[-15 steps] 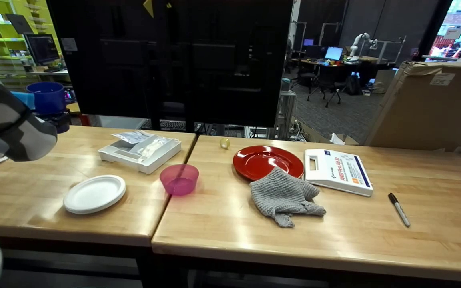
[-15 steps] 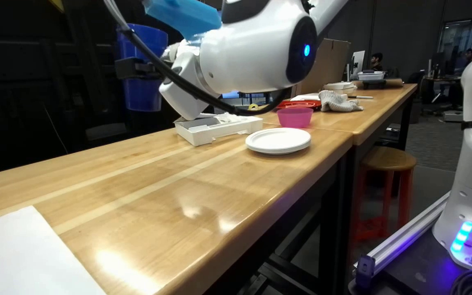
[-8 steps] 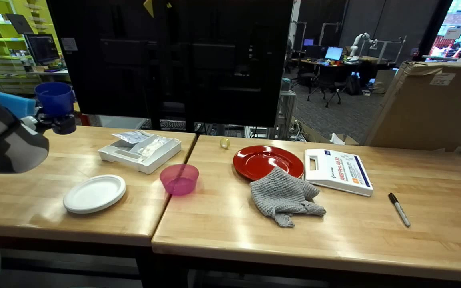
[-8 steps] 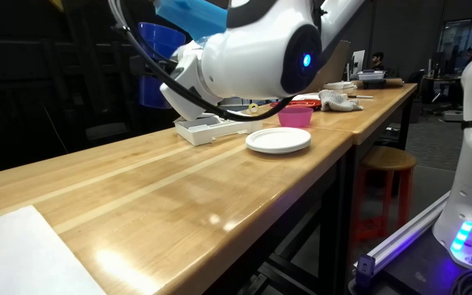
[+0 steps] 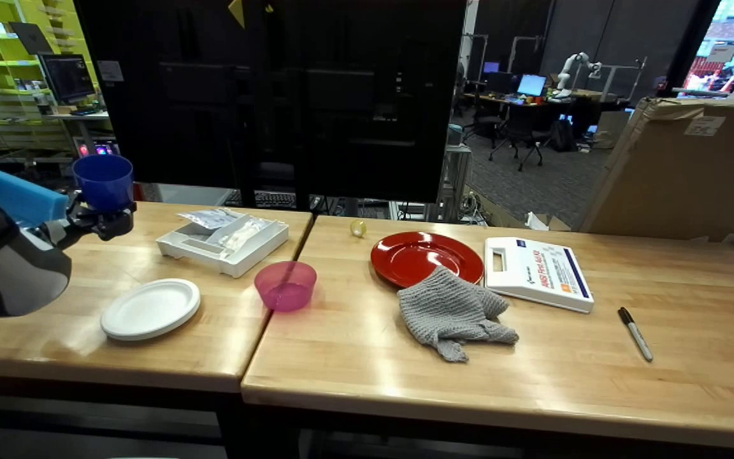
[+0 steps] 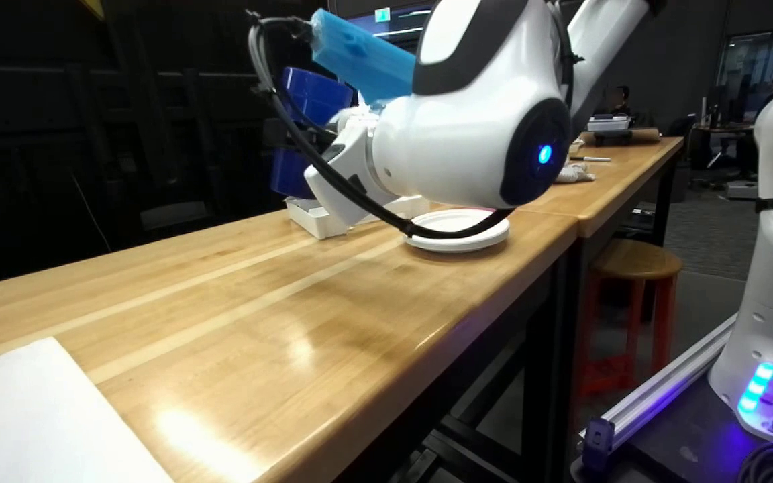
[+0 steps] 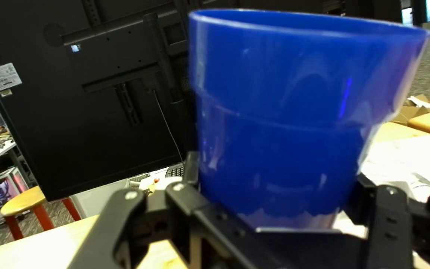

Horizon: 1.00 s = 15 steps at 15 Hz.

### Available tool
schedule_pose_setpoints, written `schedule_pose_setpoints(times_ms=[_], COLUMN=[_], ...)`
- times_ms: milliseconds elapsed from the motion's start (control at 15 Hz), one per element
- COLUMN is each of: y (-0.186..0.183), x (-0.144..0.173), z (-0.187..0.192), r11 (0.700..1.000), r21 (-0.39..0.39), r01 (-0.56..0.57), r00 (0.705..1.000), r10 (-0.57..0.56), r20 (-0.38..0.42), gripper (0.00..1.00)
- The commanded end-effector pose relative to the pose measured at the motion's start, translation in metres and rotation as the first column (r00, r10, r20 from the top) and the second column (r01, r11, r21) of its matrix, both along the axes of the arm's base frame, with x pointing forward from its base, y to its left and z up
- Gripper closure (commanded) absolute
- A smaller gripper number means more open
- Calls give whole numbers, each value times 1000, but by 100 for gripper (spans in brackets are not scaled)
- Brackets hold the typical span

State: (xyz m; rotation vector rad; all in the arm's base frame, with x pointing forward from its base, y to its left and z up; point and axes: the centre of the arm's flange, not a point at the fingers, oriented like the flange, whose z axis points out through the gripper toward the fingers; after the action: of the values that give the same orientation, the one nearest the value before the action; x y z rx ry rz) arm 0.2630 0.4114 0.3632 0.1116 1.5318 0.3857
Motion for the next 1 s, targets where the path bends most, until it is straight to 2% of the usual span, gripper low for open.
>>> schedule_pose_setpoints(times_ms=[0, 667, 933], y=[-14, -31, -36], x=[-17, -14, -15], z=[5, 0, 7], r11=[996, 972, 978], r21=[85, 228, 197], r01=[26, 53, 76], r00=[999, 999, 997], r10=[-28, -53, -73], r20=[20, -6, -22], gripper=[42, 42, 42])
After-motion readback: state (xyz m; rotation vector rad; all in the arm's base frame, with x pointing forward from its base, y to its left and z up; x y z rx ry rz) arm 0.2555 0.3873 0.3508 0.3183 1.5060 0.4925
